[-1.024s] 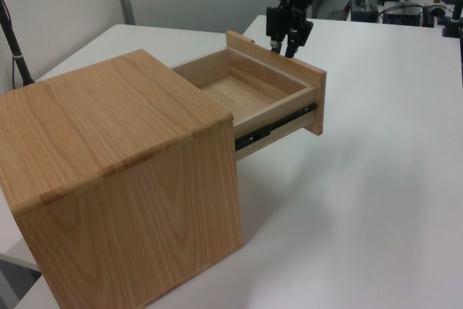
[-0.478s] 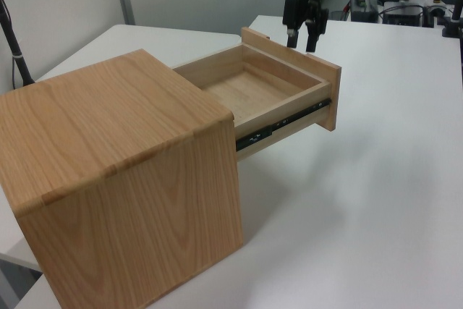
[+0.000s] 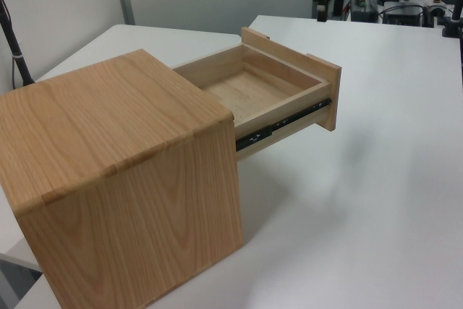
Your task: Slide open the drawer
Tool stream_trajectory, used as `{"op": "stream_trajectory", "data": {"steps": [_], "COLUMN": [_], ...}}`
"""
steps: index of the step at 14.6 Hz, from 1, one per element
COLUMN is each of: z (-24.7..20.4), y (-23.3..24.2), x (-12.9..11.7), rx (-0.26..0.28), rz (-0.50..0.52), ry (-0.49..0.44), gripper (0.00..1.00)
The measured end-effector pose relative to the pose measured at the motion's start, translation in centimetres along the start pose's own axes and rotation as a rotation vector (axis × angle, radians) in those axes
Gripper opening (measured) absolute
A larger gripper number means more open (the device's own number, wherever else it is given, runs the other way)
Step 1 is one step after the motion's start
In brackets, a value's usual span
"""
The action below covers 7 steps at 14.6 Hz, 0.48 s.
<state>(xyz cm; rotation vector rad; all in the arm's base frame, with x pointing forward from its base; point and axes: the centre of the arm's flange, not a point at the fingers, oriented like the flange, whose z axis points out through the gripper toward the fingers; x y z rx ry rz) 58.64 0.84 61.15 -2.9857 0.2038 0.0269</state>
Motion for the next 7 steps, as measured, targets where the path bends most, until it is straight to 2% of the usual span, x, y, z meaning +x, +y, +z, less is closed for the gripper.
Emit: {"op": "stream_trajectory", "data": {"steps": [4,7], "z": [-1.0,-1.1], "y": [2.6,3.3], "x": [-0.1,0.0], "rx": [-0.178,-0.217], "rz": [-0.059,-0.067], "ry": [0.027,0.027], "gripper": [1.0,1.0]}}
